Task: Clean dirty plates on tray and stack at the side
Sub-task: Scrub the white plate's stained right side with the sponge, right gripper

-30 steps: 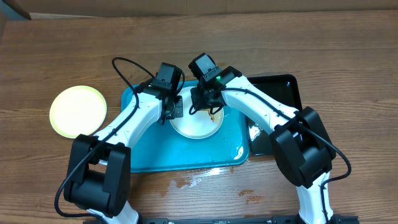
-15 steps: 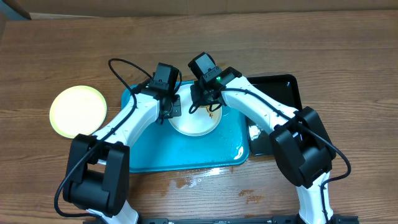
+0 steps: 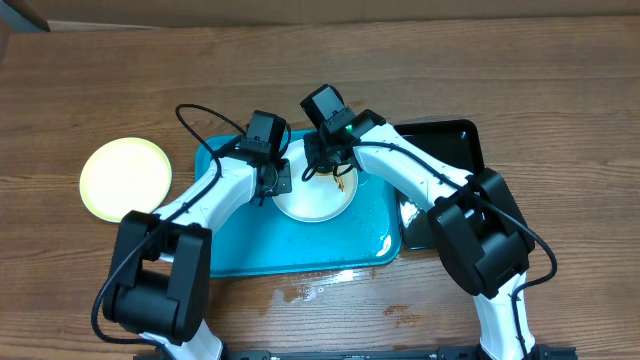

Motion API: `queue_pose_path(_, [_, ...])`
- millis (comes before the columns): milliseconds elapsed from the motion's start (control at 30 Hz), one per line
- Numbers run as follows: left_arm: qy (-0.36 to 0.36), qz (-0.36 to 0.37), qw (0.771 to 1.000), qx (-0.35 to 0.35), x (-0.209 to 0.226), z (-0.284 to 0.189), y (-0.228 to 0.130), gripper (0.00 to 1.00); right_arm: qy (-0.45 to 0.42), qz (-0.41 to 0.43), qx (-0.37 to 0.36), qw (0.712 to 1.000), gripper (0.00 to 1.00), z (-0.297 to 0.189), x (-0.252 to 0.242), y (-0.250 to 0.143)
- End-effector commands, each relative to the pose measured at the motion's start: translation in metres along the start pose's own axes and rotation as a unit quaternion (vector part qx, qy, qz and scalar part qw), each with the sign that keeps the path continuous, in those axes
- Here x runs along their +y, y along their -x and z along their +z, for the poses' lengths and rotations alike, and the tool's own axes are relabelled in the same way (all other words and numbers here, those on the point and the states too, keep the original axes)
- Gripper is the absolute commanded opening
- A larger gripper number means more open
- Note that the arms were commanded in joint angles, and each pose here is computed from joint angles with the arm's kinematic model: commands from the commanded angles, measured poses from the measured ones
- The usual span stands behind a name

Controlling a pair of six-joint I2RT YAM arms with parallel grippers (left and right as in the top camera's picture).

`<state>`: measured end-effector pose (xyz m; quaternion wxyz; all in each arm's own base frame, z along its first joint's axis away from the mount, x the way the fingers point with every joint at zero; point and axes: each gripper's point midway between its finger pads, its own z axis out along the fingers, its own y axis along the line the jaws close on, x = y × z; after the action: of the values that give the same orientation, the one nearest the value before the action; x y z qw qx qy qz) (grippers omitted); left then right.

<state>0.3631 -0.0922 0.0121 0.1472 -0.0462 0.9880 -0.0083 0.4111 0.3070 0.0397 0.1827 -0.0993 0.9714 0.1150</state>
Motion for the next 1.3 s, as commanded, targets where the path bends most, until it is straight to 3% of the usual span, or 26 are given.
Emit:
queue_pose_path(0, [0.01,-0.005,1.0,0.027,0.006,0.015,-0.014,0.04,-0.009,0.001,0.001,1.0,0.45,0.004,-0.003,-0.003])
queue_pose_path(200, [0.01,-0.004,1.0,0.027,0.006,0.015,-0.014,0.04,-0.009,0.001,0.0,1.0,0.36,0.007,-0.003,-0.003])
queue_pose_path(500, [0.003,-0.01,0.999,0.03,0.007,0.015,-0.014,0.04,-0.025,0.001,0.035,0.999,0.36,0.036,-0.013,-0.024])
queue_pose_path(600, [-0.003,-0.019,0.999,0.033,0.011,0.015,-0.013,0.04,-0.024,0.001,0.027,0.999,0.14,0.035,-0.012,-0.019])
queue_pose_path(700, [-0.01,-0.027,0.999,0.035,0.013,0.016,-0.012,0.04,-0.033,-0.01,0.006,0.999,0.04,0.031,-0.014,-0.006])
queue_pose_path(867, [-0.016,-0.033,0.999,0.038,0.015,0.016,-0.012,0.04,-0.037,-0.083,-0.014,0.996,0.04,0.03,-0.013,0.006])
queue_pose_path(1267, [-0.016,-0.033,0.999,0.036,0.014,0.016,-0.011,0.04,0.058,-0.109,-0.043,0.991,0.04,-0.003,0.025,0.028])
